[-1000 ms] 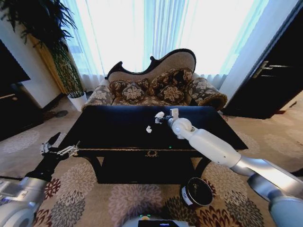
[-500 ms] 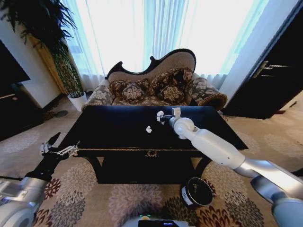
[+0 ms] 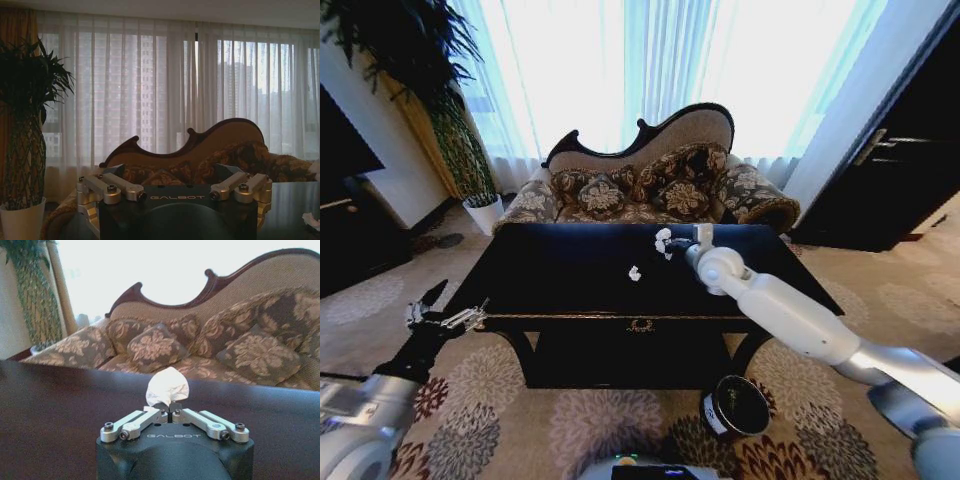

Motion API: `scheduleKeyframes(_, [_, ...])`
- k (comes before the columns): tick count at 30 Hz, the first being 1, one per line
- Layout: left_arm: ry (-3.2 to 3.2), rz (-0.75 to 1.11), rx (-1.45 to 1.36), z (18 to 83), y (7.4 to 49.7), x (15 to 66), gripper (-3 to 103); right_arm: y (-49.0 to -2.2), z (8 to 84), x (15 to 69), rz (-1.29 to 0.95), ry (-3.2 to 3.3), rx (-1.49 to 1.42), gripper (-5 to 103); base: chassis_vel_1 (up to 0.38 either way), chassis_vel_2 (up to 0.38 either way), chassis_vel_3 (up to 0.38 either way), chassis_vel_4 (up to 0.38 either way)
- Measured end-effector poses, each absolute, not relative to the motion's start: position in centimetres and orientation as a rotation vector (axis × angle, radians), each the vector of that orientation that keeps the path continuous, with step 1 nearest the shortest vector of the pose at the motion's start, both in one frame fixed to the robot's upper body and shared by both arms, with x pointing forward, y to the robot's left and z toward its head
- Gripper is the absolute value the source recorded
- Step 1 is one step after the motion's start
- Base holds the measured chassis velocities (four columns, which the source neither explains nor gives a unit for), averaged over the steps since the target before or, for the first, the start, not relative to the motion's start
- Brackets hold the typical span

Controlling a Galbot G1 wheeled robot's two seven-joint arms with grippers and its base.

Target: Move to the front of the table and place the trash on the table into the trash bin.

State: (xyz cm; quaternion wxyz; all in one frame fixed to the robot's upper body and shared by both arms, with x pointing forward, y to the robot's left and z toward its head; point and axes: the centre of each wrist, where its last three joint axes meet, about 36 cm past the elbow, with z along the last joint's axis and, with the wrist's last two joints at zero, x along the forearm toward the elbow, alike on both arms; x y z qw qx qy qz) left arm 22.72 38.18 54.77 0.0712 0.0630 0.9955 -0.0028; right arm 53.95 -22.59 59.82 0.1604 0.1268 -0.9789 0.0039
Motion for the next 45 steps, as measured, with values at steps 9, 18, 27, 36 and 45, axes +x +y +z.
scheduleKeyframes(9, [2.993,-0.008,0.189,54.8,38.2,22.7,100,-28.1,59.1,49.1,-0.021,-2.838,0.327,0,0.0,0.0,0.0,0.0])
scheduleKeyframes(18, [2.993,-0.008,0.189,54.8,38.2,22.7,100,-31.4,59.3,43.7,0.003,-2.928,0.333,0,0.0,0.0,0.0,0.0])
scheduleKeyframes(27, [2.993,-0.008,0.189,54.8,38.2,22.7,100,-33.0,58.9,39.2,-0.006,-3.033,0.341,0,0.0,0.0,0.0,0.0])
scheduleKeyframes(36, [2.993,-0.008,0.189,54.8,38.2,22.7,100,-35.4,58.0,34.7,-0.104,-3.109,0.226,0,0.0,0.0,0.0,0.0])
scheduleKeyframes(45, [2.993,-0.008,0.189,54.8,38.2,22.7,100,-37.5,54.4,30.2,-0.151,-3.159,0.126,0,0.0,0.0,0.0,0.0])
